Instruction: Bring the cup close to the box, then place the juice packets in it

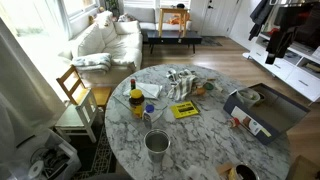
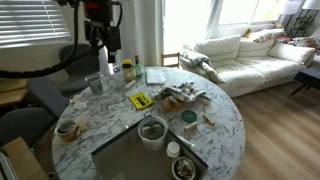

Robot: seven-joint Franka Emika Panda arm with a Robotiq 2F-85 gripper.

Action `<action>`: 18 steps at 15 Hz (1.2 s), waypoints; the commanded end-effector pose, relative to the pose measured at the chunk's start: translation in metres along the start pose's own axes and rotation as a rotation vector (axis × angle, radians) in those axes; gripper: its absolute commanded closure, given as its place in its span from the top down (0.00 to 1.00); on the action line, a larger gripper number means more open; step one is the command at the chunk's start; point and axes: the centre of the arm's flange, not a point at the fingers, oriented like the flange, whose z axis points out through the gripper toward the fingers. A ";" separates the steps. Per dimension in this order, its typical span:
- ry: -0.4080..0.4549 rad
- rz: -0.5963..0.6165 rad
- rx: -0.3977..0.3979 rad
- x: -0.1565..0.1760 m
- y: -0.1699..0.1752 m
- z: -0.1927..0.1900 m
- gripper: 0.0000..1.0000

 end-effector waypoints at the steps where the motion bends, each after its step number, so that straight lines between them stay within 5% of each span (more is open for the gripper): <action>1: 0.000 0.000 0.000 0.000 0.000 0.000 1.00; 6: 0.000 0.000 0.000 0.000 0.000 0.000 1.00; 7: -0.021 -0.079 0.032 0.010 -0.014 0.016 1.00; 13: -0.093 -0.402 0.160 0.064 -0.136 0.111 1.00; 18: 0.073 -0.628 0.211 0.097 -0.245 0.170 1.00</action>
